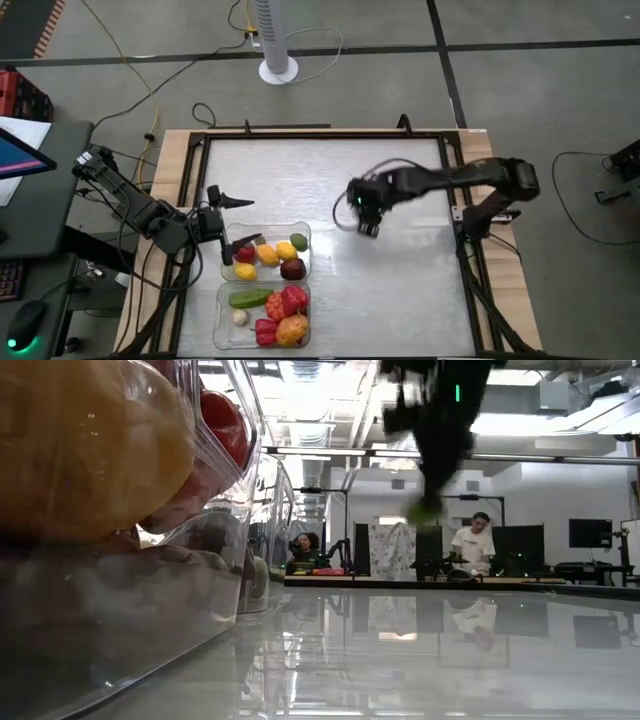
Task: Sort produce into baskets
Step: Put the green lemon into the top transparent bin, then return to Home Position
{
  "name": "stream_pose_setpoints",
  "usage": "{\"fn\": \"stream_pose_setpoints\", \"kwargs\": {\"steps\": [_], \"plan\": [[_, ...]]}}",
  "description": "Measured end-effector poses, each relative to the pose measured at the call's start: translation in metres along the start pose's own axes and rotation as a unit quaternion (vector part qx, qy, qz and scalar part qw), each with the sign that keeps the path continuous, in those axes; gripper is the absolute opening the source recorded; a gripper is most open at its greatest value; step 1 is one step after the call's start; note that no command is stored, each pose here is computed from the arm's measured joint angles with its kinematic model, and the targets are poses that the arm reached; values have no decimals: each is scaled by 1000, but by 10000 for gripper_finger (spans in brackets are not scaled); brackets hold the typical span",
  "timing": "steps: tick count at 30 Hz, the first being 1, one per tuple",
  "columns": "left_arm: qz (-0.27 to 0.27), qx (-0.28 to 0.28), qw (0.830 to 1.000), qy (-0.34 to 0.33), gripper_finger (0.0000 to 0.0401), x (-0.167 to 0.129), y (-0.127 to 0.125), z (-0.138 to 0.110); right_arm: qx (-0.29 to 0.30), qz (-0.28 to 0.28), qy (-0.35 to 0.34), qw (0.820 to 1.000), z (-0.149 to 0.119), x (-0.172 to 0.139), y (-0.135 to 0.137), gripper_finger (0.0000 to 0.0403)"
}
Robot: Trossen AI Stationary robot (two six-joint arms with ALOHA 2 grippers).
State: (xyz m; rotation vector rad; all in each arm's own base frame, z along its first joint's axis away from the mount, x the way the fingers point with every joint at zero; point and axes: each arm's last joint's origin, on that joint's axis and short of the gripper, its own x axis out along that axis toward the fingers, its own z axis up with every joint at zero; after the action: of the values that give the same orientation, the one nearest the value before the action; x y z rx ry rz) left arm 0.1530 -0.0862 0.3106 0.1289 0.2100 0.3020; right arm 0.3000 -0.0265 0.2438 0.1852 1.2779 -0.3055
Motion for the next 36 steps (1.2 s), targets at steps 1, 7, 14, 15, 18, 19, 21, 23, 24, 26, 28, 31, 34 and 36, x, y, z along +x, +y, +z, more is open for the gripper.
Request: {"fn": "stream_pose_setpoints", "kwargs": {"steps": [1,7,14,15,18,19,21,23,24,26,28,31,34,36], "plan": [[2,0,1000,0,368,0,0,0,-21,30,-44,998,4,-8,16,216],[15,-15,1000,-17,368,1,0,5,-115,135,-217,960,27,-40,93,215],[23,-30,999,-22,368,7,-4,6,-208,133,-242,938,77,-18,147,216],[25,-32,999,-22,368,7,-5,5,-214,131,-245,936,85,-14,152,217],[23,-37,999,-22,368,7,-6,5,-240,113,-205,942,99,1,158,226],[21,-36,999,-22,368,6,-7,5,-245,107,-186,945,102,7,158,232],[15,-29,999,-22,368,5,-8,5,-249,99,-161,950,105,16,158,249],[13,-19,999,-23,368,4,-9,5,-242,98,-155,953,108,18,157,267],[12,-17,1000,-23,368,4,-9,5,-238,100,-162,952,109,17,158,276],[12,-16,1000,-23,368,4,-9,5,-238,100,-162,953,109,15,158,290],[13,-16,1000,-22,368,4,-9,5,-237,101,-166,952,108,12,158,301],[13,-17,1000,-22,368,4,-9,5,-238,101,-177,950,108,3,159,308],[16,-20,999,-21,368,4,-9,4,-239,59,-170,954,97,-7,154,309],[14,-19,1000,-16,368,3,-9,3,-235,45,-184,953,88,-15,149,309]]}}
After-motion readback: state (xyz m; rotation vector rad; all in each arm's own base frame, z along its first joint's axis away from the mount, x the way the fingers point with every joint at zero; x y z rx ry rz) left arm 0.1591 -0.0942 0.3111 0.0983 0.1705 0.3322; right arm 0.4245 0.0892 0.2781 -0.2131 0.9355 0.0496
